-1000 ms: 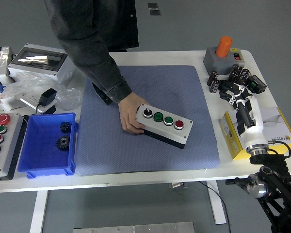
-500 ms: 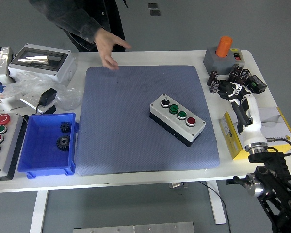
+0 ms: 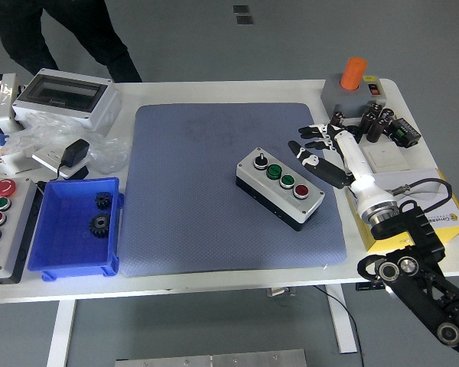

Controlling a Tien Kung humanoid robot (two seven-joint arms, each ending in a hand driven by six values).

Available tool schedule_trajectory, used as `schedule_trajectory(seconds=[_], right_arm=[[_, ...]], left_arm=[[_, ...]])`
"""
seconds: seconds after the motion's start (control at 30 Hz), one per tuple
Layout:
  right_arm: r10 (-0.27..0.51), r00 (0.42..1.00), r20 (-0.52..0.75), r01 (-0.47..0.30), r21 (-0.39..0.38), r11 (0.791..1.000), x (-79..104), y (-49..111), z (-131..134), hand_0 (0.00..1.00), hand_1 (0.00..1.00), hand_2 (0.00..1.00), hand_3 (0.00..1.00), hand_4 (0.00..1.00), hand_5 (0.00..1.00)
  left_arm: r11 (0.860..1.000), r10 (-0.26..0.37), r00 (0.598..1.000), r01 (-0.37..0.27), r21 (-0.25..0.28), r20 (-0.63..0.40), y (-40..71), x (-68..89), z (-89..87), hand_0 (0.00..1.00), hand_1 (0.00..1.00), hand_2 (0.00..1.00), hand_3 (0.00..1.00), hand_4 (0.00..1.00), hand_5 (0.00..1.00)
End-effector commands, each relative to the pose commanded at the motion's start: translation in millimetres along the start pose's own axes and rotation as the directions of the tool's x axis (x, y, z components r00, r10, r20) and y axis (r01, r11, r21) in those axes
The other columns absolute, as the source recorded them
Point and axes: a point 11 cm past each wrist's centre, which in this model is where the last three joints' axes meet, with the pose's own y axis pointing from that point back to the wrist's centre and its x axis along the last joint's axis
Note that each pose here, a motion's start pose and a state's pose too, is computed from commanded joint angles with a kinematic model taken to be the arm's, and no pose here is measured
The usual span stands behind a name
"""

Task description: Pick up the button,place it on the desk,press the button,press the button

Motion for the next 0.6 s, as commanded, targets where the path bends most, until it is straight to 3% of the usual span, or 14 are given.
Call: schedule_trajectory(seconds=[0.13, 0.33, 0.6], right_arm=[[-0.049, 0.986, -0.157, 0.04, -0.058, 0.998, -12.9, -1.6, -1, 0.998, 0.998, 0.998, 0.998, 0.998, 0.522], [-0.062, 0.927, -0.371, 0.014, -0.13, 0.991, -22.2, -2.8, 7, 0.998, 0.998, 0.998, 0.998, 0.998, 0.481], [-0.01, 0.839, -0.545, -0.035, -0.071, 0.997, -22.0, -4.6, -3, 0.998, 0.998, 0.998, 0.998, 0.998, 0.499]], left_arm=[[1.0, -0.001, 1.0, 0.001, 0.0, 0.0, 0.0, -0.5, 0.1, 0.676, 0.682, 0.587, 0.654, 0.709, 0.292], [1.0, -0.001, 1.0, 0.001, 0.003, 0.0, 0.0, -0.5, -0.5, 0.676, 0.682, 0.587, 0.654, 0.709, 0.292], [1.0, 0.0, 1.0, 0.0, 0.002, 0.0, 0.1, -0.3, 0.2, 0.676, 0.682, 0.587, 0.654, 0.709, 0.292]])
